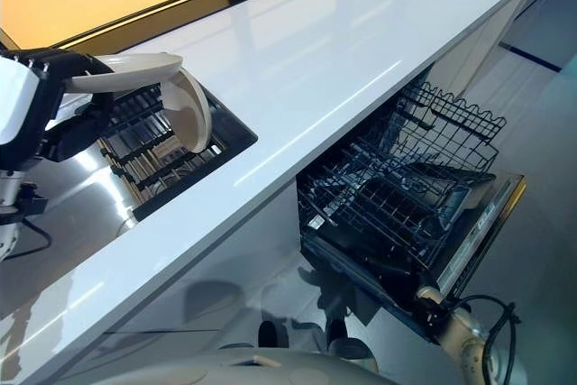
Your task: Pick up plates and place into dishwasher.
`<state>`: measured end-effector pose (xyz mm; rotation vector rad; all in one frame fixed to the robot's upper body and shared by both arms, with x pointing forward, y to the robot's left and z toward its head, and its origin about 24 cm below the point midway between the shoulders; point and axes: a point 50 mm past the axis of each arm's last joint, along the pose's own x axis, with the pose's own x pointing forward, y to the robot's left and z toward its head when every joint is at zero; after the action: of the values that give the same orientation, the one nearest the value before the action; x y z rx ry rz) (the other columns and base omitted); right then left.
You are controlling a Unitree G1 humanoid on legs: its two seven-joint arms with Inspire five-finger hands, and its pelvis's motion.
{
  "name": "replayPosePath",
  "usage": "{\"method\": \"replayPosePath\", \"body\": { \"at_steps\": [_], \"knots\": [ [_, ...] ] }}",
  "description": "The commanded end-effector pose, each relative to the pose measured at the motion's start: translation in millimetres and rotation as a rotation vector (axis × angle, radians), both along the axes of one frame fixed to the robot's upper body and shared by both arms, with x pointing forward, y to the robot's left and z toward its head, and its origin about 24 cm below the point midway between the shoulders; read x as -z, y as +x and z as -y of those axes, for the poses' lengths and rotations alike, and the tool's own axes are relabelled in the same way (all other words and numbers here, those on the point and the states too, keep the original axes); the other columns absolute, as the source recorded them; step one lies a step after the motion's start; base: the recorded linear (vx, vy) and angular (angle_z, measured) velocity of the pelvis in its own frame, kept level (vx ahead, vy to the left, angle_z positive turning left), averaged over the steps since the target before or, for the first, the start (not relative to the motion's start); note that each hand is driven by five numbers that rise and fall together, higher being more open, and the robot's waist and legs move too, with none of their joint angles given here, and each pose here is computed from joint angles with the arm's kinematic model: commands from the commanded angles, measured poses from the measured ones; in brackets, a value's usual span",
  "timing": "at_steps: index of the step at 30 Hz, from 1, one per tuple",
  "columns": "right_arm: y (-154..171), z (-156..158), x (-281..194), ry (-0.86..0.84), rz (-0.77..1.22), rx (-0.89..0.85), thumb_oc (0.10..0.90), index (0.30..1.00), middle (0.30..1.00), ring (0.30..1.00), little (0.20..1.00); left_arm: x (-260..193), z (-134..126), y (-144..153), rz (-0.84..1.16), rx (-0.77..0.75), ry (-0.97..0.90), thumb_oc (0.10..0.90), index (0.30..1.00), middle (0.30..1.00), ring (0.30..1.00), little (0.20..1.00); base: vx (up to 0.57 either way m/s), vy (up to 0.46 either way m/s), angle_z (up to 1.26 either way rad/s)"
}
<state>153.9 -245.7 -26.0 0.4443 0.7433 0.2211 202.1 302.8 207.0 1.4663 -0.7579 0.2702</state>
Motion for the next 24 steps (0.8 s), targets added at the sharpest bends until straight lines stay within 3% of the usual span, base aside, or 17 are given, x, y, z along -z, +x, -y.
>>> {"method": "replayPosePath", "body": {
  "at_steps": [1, 9, 19, 24],
  "knots": [
    [52, 8, -51, -0.021, 0.249, -0.193, 0.800, 0.900, 0.900, 0.900, 0.900, -32, -7, 2, 0.215, -0.004, -0.030, 0.100, 0.300, 0.300, 0.300, 0.200, -0.03, -0.038, 0.04],
    [29, -35, -13, 0.129, 0.075, -0.312, 0.800, 0.900, 0.900, 0.900, 0.900, -30, 0, 11, 0.221, 0.004, -0.034, 0.100, 0.300, 0.300, 0.300, 0.200, -0.01, -0.008, 0.06],
    [11, -66, -11, 0.362, 0.031, -0.417, 0.800, 0.900, 0.900, 0.900, 0.900, -38, 1, 14, 0.230, 0.013, -0.040, 0.100, 0.300, 0.300, 0.300, 0.200, 0.00, 0.002, 0.02],
    [10, -86, -24, 0.597, 0.085, -0.448, 0.800, 0.900, 0.900, 0.900, 0.900, -38, 1, 16, 0.220, 0.029, -0.042, 0.100, 0.300, 0.300, 0.300, 0.200, 0.01, 0.000, 0.04]
  ]
}}
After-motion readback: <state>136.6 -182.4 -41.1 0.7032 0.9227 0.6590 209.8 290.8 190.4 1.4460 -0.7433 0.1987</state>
